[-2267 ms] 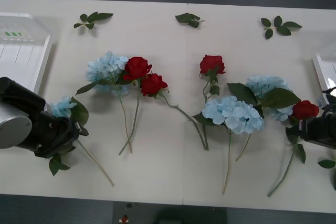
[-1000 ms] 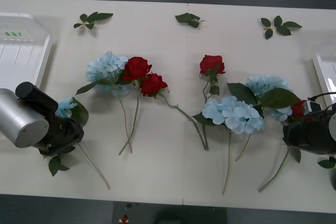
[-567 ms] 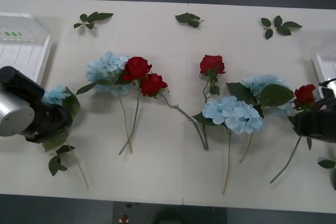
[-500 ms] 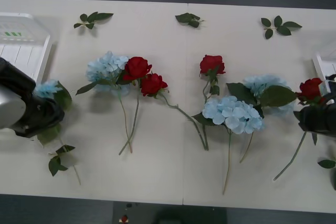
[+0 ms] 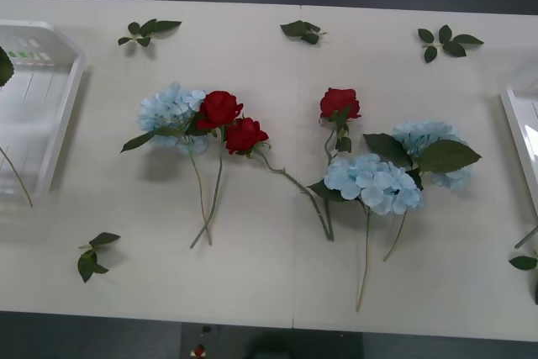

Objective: Put the red flowers into the right box and the blue flowers into the left box

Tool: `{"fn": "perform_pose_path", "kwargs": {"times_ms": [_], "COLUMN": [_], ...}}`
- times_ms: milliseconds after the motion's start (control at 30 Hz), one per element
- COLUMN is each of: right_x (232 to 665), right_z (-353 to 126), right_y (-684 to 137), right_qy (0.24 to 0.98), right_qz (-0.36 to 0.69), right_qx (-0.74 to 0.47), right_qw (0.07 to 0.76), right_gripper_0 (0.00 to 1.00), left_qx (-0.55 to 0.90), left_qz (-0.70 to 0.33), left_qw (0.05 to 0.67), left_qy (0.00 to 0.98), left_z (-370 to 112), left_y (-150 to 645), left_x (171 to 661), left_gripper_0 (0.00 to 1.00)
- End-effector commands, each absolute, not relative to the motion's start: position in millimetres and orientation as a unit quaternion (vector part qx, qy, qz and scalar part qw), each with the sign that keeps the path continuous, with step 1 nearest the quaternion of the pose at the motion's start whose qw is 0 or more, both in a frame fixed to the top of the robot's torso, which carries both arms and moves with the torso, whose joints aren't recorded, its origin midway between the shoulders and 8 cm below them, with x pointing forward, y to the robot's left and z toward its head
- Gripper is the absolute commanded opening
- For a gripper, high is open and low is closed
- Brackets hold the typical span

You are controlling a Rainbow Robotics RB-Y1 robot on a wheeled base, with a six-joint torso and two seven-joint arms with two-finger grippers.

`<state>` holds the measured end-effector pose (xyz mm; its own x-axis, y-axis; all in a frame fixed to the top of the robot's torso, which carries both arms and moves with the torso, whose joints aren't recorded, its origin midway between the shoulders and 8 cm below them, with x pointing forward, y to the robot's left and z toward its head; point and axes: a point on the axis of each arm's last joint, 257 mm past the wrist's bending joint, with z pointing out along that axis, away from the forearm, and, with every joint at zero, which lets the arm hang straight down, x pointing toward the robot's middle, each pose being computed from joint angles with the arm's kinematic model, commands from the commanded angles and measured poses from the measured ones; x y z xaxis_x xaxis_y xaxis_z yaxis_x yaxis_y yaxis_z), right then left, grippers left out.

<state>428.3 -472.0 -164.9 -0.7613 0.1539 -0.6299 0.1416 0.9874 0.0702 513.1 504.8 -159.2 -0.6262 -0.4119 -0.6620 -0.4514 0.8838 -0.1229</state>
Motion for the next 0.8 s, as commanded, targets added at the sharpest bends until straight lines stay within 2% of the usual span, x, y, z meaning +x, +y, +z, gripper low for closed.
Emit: {"fn": "perform_pose_path", "kwargs": {"times_ms": [33, 433, 467, 600, 700, 800], "right_x": [449, 484, 487, 495, 497, 499], "right_z": [-136, -132, -133, -147, -164, -176], "right_y": [-503, -601, -610, -632, -642, -645], "right_qy": [0.939, 0.942, 0.940, 0.933, 0.932, 0.932], "right_qz": [-0.019, -0.041, -0.051, -0.079, -0.093, -0.101], "right_qx": [0.051, 0.057, 0.056, 0.055, 0.059, 0.060], "right_qw": [0.340, 0.328, 0.333, 0.345, 0.345, 0.343], "right_gripper_0": [0.00, 0.00, 0.00, 0.00, 0.00, 0.00], "left_qx": [-0.214, -0.188, -0.184, -0.177, -0.174, -0.174], "left_qz": [0.061, 0.093, 0.098, 0.115, 0.121, 0.118], "left_qw": [0.387, 0.432, 0.440, 0.454, 0.468, 0.477], "left_qy": [0.895, 0.877, 0.874, 0.866, 0.858, 0.854], "left_z": [-147, -143, -140, -133, -127, -123], "left_y": [546, 592, 594, 603, 610, 611], "left_x": [532, 560, 563, 565, 569, 571], "left_gripper_0": [0.00, 0.01, 0.10, 0.75, 0.99, 1.00]}}
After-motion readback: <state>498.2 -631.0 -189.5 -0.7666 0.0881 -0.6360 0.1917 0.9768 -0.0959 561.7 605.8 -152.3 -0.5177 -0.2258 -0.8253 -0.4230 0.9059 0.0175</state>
